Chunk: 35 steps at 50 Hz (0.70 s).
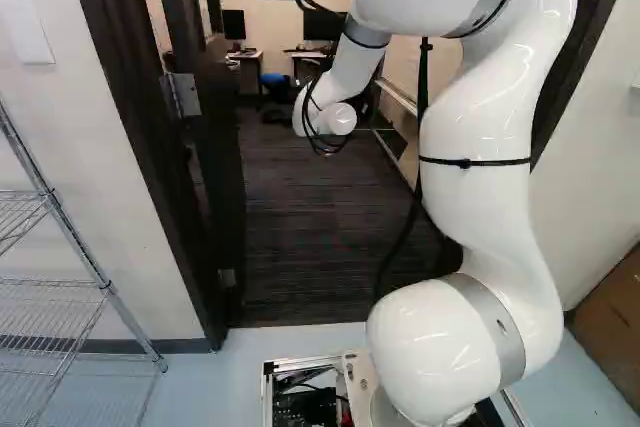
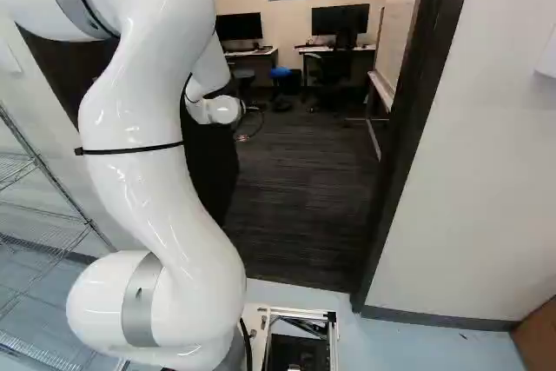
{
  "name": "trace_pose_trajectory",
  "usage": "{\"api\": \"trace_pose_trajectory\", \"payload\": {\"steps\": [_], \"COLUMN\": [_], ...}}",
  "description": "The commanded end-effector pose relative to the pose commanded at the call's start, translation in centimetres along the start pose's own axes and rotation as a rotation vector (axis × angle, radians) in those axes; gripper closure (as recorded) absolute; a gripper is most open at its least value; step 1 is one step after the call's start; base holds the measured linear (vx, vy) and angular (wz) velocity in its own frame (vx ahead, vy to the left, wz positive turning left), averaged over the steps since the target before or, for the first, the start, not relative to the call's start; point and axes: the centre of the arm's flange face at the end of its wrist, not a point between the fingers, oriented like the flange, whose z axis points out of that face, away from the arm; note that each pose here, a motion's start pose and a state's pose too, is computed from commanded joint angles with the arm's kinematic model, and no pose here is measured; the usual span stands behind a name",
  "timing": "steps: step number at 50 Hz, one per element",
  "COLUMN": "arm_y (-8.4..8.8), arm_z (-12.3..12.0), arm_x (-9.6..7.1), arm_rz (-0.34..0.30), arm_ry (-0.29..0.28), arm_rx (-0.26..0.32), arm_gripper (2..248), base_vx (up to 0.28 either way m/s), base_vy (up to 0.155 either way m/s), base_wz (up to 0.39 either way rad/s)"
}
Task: Open the door and move inside
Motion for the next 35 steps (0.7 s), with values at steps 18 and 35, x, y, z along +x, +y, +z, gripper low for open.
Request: {"api": "trace_pose_trajectory", "payload": {"steps": [18, 35], "arm_y": [1.2, 1.4], "arm_z": [-1.1, -1.8], "arm_x": [-0.3, -0.5], "arm_rz": [0.008, 0.010], "arm_ry": [-0.006, -0.005], "arm_rx": [-0.021, -0.024], "arm_gripper": [3, 3], "base_vx": [0.000, 0.000], "base_vy": [0.000, 0.000], "base_wz": [0.000, 0.000]}}
